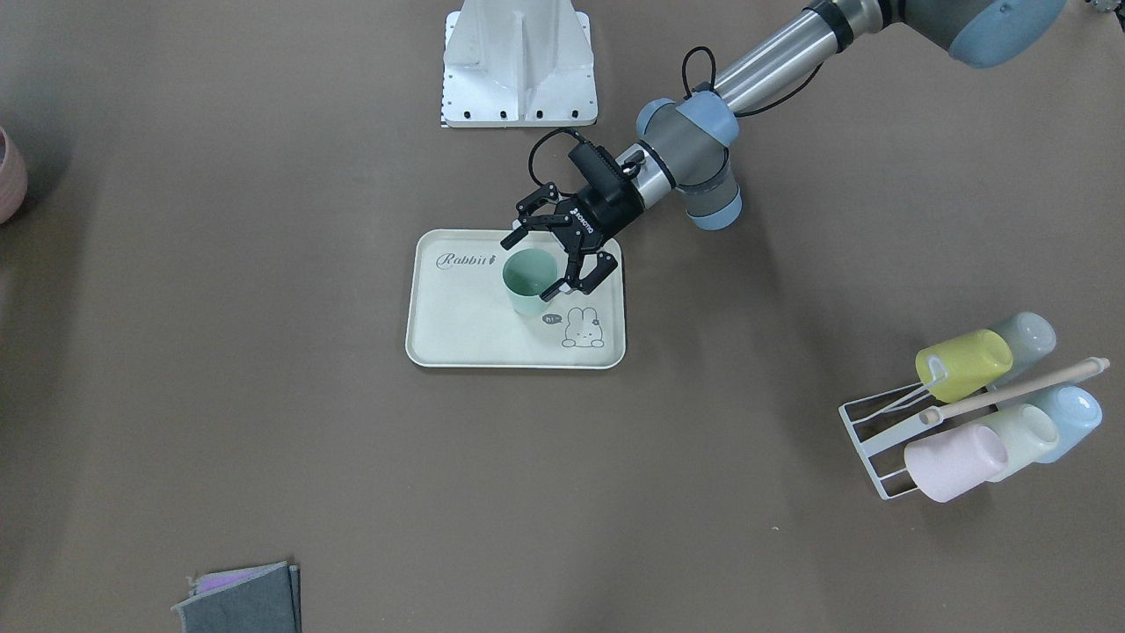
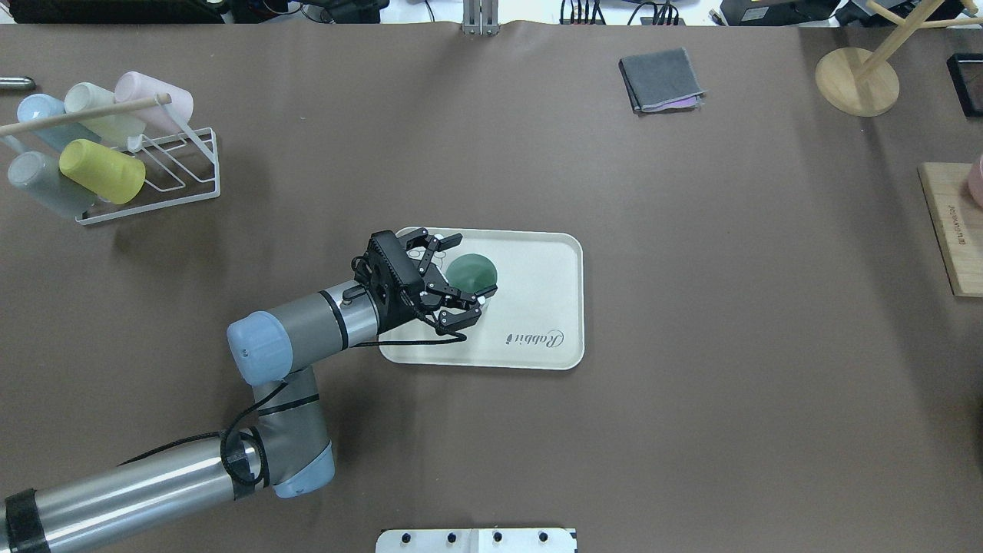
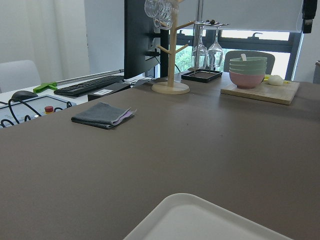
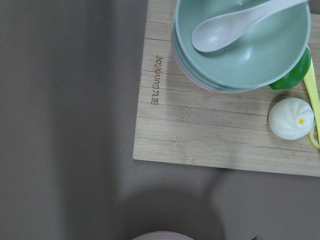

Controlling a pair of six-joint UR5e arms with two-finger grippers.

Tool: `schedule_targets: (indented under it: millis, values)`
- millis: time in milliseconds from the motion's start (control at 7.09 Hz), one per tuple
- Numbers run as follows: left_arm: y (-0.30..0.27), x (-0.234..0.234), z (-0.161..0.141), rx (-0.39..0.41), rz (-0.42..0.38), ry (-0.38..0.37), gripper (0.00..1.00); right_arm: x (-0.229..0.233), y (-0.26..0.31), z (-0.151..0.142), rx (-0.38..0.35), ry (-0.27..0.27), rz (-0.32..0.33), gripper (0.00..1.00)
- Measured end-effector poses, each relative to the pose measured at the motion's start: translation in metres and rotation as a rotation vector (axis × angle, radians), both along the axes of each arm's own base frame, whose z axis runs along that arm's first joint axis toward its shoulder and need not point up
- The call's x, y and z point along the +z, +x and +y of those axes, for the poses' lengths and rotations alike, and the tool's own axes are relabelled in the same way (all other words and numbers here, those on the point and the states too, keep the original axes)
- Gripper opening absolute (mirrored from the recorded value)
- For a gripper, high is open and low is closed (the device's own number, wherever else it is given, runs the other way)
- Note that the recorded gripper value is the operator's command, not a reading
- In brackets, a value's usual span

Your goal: Pick up and place green cup on tray

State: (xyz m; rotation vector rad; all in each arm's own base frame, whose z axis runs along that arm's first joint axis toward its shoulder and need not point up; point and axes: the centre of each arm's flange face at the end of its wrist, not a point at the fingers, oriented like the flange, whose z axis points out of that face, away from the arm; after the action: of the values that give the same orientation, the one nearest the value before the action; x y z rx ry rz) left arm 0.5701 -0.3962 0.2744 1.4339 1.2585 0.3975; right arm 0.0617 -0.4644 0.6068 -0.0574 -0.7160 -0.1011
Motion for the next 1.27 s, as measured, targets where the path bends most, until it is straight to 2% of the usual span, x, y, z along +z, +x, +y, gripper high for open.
schedule_targets:
  millis: [282, 423, 987, 1269]
  values:
    - [-0.019, -0.026, -0.006, -0.017, -0.036, -0.016, 0.98, 0.0, 0.0, 0.0, 0.0, 0.001, -0.001, 1.0]
    - [-0.03, -0.038, -0.018, -0.039, -0.091, -0.038, 0.98, -0.001, 0.0, 0.0, 0.0, 0.002, -0.002, 1.0]
    - [-0.091, -0.061, -0.074, -0.124, -0.425, -0.209, 0.98, -0.004, 0.0, -0.001, 0.001, 0.007, -0.005, 1.0]
    - [-0.097, -0.042, -0.097, -0.213, -0.65, -0.335, 0.98, -0.007, -0.001, -0.003, 0.001, 0.012, -0.008, 1.0]
